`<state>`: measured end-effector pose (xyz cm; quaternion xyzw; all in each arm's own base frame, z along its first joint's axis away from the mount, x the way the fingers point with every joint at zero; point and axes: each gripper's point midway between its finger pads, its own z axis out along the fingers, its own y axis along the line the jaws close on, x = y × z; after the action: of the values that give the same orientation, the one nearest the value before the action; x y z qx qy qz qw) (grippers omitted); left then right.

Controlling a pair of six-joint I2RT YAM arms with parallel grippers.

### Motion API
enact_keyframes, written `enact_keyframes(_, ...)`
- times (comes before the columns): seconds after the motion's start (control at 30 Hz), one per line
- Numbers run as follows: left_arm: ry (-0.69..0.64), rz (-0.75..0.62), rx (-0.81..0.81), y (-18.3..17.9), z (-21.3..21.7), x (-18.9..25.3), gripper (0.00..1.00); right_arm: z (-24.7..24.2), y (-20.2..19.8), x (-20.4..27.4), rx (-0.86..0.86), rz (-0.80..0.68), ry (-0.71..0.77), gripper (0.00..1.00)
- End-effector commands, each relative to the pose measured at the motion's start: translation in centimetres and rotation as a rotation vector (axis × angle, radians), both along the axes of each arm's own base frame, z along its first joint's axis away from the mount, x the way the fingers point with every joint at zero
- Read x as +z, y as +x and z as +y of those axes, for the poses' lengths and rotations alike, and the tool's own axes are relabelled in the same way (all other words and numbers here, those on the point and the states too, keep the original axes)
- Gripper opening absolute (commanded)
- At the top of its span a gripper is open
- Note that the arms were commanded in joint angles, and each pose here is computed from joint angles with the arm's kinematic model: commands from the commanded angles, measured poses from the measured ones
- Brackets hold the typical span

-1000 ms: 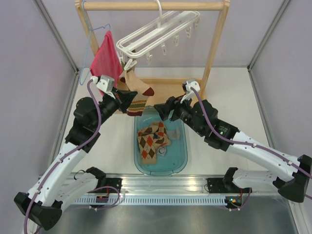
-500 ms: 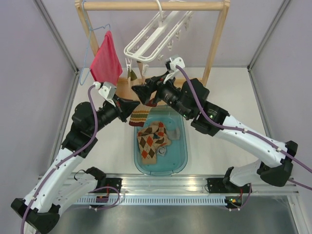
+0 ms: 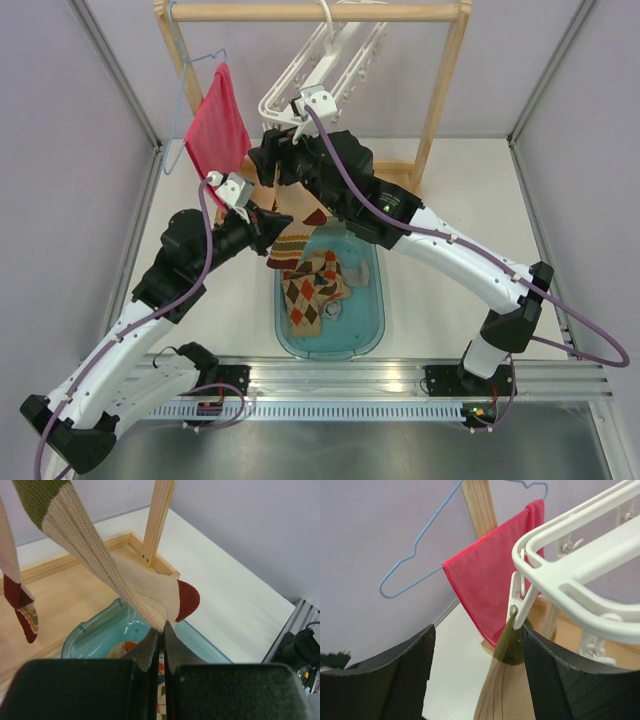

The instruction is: Remove the socks clipped to the hanger

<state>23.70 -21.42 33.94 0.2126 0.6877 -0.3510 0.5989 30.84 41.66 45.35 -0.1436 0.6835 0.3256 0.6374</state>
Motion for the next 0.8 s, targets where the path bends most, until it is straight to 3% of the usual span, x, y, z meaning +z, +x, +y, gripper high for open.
enact_keyframes(0.0,0.063,-0.057,0.084,0.8,1.0,1.0,0.02,-1.1,1.2,1.4,-0.099,-0.018,-0.015,0.73)
enact_keyframes(0.27,0.111,-0.046,0.186,1.8,2.0,0.4,0.02,-1.6,3.0,0.3,-0.218,-0.009,-0.083,0.73)
enact_keyframes(0.77,0.136,-0.035,0.209,2.3,2.0,-0.2,0.02,-0.7,4.1,-1.0,-0.399,-0.035,-0.178,0.73)
